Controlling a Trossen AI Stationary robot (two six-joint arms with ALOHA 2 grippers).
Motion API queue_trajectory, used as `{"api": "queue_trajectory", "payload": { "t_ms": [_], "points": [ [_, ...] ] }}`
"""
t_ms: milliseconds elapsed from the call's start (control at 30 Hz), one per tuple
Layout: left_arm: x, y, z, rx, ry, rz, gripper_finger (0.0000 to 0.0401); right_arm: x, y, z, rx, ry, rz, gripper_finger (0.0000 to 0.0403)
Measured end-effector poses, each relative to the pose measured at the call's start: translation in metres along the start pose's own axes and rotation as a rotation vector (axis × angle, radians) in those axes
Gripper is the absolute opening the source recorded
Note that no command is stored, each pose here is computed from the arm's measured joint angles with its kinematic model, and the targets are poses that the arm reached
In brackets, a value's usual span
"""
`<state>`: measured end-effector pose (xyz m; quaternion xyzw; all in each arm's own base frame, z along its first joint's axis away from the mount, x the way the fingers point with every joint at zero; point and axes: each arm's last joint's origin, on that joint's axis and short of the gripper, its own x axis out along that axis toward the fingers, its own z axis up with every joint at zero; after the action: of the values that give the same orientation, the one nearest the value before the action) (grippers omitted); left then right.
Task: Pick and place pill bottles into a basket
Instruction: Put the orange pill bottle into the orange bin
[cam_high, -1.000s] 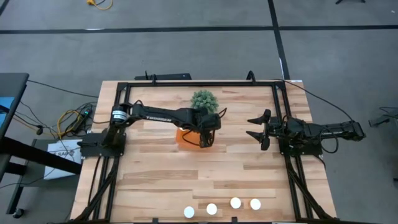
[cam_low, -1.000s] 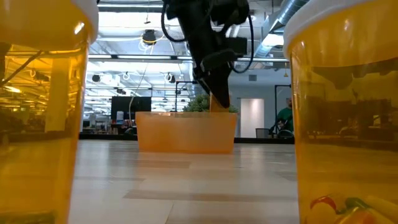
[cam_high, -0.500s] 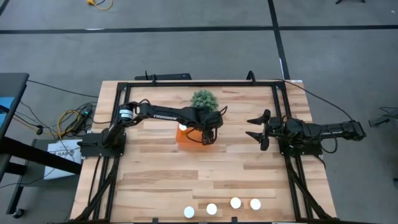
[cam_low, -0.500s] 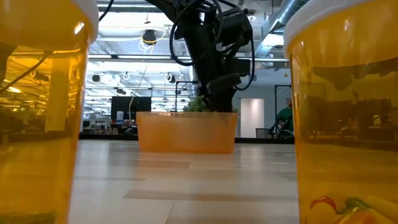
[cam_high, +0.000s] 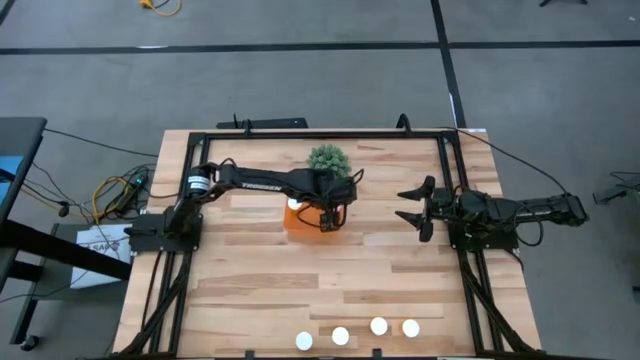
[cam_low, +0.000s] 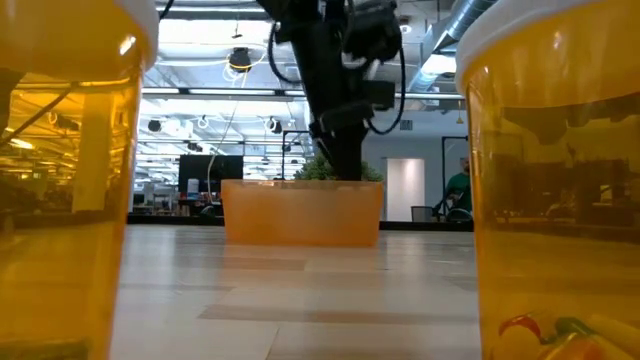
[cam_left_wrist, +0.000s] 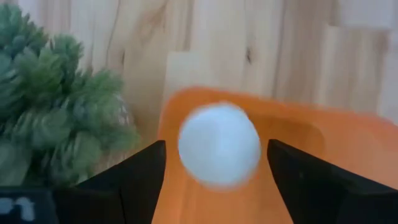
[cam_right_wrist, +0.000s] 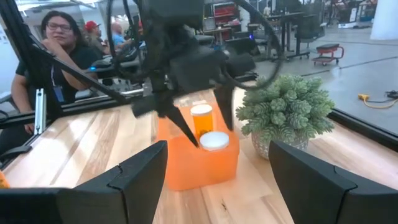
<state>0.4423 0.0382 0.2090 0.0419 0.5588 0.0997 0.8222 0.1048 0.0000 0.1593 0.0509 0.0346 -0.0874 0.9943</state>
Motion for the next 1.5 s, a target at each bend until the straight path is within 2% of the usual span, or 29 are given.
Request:
{"api": "queue_trajectory", "payload": {
  "t_ms": [133, 333, 567, 833, 1033, 1167, 1267, 1500],
  "points": [
    [-0.023, -0.018, 0.000, 0.058, 0.003, 0.043, 0.0272, 0.000, 0.000, 0.000, 0.000, 0.002, 0.000, 0.0276],
    [-0.083, -0.049, 0.001, 0.087, -0.132, 0.024, 0.0273, 0.000, 0.000, 0.000, -0.001, 0.004, -0.001, 0.0276],
    [-0.153, -0.108, -0.025, 0.148, -0.204, -0.118, 0.0273, 0.000, 0.000, 0.000, -0.001, 0.004, 0.000, 0.0276],
    [-0.190, -0.183, -0.062, 0.149, -0.216, -0.267, 0.0273, 0.000, 0.000, 0.000, -0.001, 0.003, -0.001, 0.0276],
    [-0.208, -0.221, -0.086, 0.151, -0.240, -0.314, 0.0273, 0.000, 0.000, 0.000, -0.001, 0.003, -0.001, 0.0276],
    [-0.208, -0.240, -0.095, 0.152, -0.275, -0.370, 0.0273, 0.000, 0.000, 0.000, -0.001, 0.003, 0.000, 0.0276],
    [-0.199, -0.249, -0.102, 0.140, -0.256, -0.436, 0.0273, 0.000, 0.000, 0.000, -0.001, 0.003, -0.001, 0.0276],
    [-0.159, -0.265, -0.127, 0.126, -0.193, -0.509, 0.0273, 0.000, 0.000, 0.000, -0.001, 0.004, -0.001, 0.0276]
  ]
}}
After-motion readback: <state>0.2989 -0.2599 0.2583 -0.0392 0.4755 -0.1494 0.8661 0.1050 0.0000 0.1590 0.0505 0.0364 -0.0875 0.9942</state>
